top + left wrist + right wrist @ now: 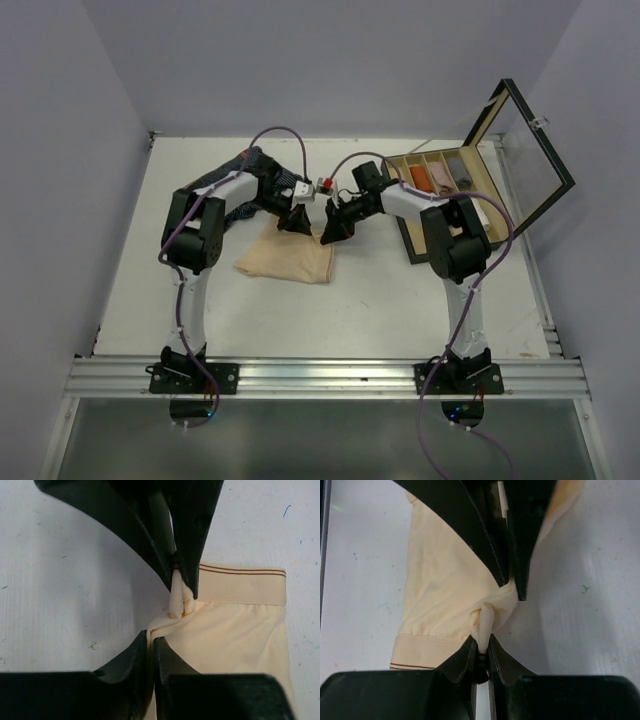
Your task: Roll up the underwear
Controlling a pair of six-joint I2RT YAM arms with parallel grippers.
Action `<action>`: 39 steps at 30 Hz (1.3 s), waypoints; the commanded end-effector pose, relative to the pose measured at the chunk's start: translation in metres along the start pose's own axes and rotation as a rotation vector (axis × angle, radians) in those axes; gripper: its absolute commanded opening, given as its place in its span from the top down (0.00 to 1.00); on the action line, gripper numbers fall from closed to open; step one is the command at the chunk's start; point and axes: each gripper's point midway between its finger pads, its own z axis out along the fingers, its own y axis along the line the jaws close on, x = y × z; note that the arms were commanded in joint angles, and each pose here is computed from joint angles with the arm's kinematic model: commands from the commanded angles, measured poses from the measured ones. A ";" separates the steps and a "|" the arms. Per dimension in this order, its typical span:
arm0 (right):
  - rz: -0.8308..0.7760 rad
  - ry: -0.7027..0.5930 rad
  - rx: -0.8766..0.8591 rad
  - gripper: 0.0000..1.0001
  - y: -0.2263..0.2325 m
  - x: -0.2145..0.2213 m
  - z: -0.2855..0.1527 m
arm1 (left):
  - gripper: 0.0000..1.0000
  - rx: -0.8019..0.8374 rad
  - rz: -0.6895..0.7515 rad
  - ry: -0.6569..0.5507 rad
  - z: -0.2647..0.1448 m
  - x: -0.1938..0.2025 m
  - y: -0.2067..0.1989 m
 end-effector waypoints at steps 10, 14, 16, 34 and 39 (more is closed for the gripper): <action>0.327 -0.227 0.135 0.52 -0.035 -0.055 -0.044 | 1.00 -0.152 -0.118 0.103 -0.009 -0.015 0.014; 0.540 -0.307 0.175 0.55 -0.028 -0.059 -0.076 | 1.00 -0.255 -0.235 0.161 -0.012 0.003 0.021; 0.640 -0.325 0.152 0.64 -0.016 -0.056 -0.075 | 1.00 -0.322 -0.265 0.144 -0.016 -0.001 0.029; 1.090 -0.248 -0.007 0.84 0.014 -0.031 -0.007 | 1.00 -0.506 -0.350 0.119 -0.026 0.003 0.042; 1.179 -0.153 0.041 0.87 0.009 0.004 0.004 | 1.00 -0.530 -0.324 0.115 -0.029 0.001 0.044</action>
